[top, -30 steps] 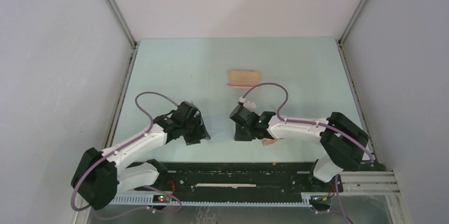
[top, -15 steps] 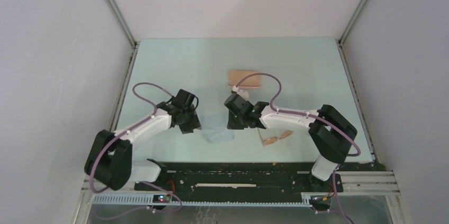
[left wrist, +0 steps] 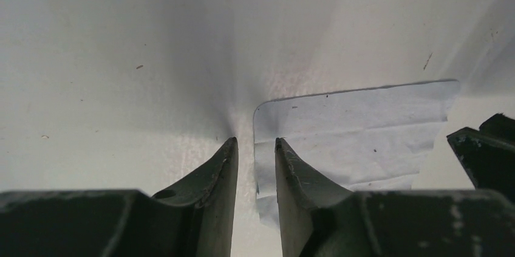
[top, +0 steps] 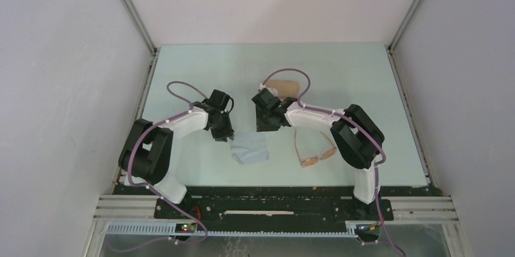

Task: Organize the sunglasses
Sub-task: Fold the glasses cleaning cloth at the center of the board.

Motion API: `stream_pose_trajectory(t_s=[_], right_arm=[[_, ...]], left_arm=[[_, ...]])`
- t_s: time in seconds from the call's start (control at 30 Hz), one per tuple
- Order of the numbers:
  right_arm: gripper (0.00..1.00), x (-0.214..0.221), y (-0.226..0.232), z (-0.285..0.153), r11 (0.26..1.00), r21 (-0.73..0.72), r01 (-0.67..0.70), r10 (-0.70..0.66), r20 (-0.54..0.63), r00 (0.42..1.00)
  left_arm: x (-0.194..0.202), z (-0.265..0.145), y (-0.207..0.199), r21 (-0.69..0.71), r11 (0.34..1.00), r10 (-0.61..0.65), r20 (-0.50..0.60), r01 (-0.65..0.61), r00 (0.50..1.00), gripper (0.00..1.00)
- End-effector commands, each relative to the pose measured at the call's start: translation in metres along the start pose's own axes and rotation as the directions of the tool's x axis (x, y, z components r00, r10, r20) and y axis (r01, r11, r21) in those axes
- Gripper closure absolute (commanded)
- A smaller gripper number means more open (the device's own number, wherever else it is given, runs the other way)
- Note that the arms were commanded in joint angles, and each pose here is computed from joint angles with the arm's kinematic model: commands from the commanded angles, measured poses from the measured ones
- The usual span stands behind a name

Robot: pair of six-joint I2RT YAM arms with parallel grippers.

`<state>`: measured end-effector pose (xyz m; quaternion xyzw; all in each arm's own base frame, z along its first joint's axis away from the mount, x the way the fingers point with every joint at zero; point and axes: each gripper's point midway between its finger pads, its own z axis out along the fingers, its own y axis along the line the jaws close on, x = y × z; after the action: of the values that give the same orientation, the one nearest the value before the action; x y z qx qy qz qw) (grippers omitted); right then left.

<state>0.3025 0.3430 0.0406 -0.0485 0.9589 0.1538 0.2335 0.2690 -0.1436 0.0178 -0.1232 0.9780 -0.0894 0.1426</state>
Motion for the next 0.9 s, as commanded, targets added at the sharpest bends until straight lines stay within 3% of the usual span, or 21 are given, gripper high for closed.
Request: stream_pose_trajectory(t_s=[0.0, 0.37, 0.6, 0.67, 0.87], right_arm=[[0.56, -0.010, 0.001, 0.003, 0.998, 0.006, 0.067, -0.067, -0.018, 0.998], [0.62, -0.003, -0.008, 0.028, 0.995, 0.043, 0.090, -0.087, -0.061, 0.994], [0.85, -0.002, -0.005, 0.033, 0.996, 0.028, 0.082, -0.080, -0.065, 0.995], [1.00, -0.003, -0.003, 0.033, 0.997, 0.021, 0.081, -0.079, -0.064, 0.995], [1.00, -0.016, -0.012, 0.026, 0.998, 0.053, 0.033, -0.033, -0.005, 0.999]], left_arm=[[-0.018, -0.009, -0.007, 0.017, 1.000, 0.022, 0.043, -0.023, 0.999, 0.67], [-0.022, 0.005, -0.007, 0.013, 1.000, 0.004, 0.040, -0.004, 0.999, 0.79], [-0.028, 0.004, -0.014, 0.029, 1.000, 0.011, 0.045, -0.012, 0.999, 0.96], [-0.031, 0.004, -0.017, 0.036, 0.999, 0.015, 0.044, -0.017, 0.999, 1.00], [-0.040, 0.001, -0.027, 0.067, 0.997, 0.028, 0.060, -0.032, 0.998, 1.00]])
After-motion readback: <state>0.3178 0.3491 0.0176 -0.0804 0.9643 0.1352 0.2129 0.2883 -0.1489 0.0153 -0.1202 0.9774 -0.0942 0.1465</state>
